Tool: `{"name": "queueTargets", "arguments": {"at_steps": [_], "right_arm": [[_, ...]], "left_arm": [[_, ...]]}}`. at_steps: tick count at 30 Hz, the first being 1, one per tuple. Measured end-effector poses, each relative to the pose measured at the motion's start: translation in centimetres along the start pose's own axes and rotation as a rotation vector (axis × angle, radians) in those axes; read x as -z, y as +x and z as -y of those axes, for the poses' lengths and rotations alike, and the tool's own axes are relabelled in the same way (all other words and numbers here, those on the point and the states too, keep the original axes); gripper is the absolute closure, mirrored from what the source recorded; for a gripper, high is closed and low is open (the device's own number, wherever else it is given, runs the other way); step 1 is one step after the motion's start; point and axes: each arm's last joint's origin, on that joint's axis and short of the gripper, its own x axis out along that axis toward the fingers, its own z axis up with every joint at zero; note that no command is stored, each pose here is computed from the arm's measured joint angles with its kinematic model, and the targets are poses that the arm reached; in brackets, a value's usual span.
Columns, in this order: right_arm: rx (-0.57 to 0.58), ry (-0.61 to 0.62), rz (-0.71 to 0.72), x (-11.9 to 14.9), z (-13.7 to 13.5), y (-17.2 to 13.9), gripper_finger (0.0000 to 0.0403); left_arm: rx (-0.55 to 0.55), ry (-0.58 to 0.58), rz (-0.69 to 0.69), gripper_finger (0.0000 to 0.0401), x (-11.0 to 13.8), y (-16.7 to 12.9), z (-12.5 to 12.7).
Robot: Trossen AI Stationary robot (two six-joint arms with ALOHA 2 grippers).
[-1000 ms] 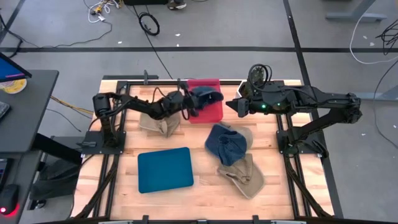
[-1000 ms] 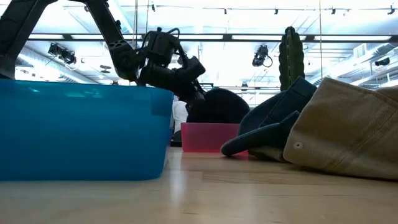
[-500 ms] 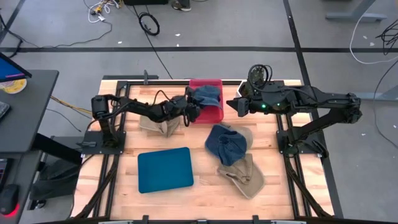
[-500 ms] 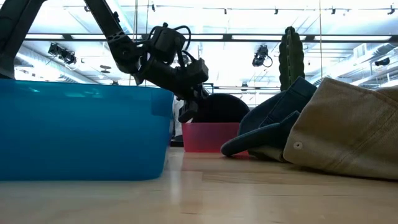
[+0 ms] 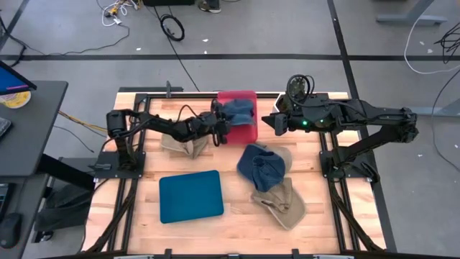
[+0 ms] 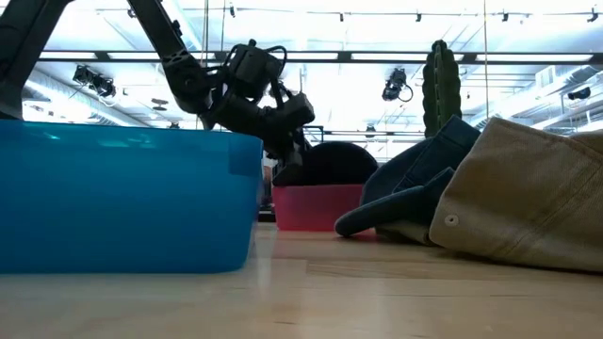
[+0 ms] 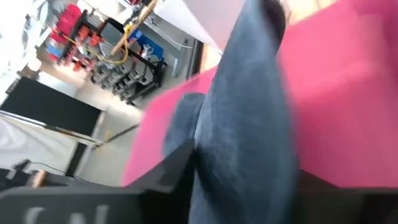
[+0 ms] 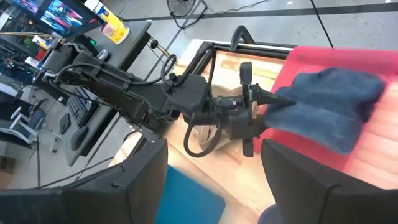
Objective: Pick & Place hat
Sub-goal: Put the top blue cap into the pink bin, then put the blue cap into the pink bin
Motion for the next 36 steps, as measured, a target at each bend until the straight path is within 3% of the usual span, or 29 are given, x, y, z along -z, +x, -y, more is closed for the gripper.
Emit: {"name": "queueTargets", "arguments": {"at_steps": [6, 12, 19, 24, 30, 36], "right_arm": [[0.001, -0.001, -0.001, 0.0, 0.0, 0.0, 0.0142], [0.004, -0.003, -0.003, 0.0, 0.0, 0.0, 0.0142], [0.018, -0.006, -0.006, 0.0, 0.2, 0.0, 0.0142], [0.028, -0.006, -0.005, -0.1, 0.4, 0.1, 0.0142], [0.029, -0.005, -0.005, -0.1, 0.4, 0.1, 0.0142], [0.028, -0.005, -0.005, -0.1, 0.4, 0.1, 0.0142]], "left_arm": [[0.003, -0.043, 0.006, 0.0166, -0.1, -0.2, 0.0], [-0.004, -0.064, 0.009, 0.0114, -0.2, -0.2, -0.1], [0.015, -0.180, 0.057, 0.0108, -0.9, -0.7, -0.8], [0.159, -0.359, 0.106, 0.0108, -1.4, -1.7, -1.5], [0.332, -0.471, 0.095, 0.0108, -1.5, -2.6, -1.4], [0.327, -0.652, 0.114, 0.0108, -2.3, -3.5, -2.5]]}}
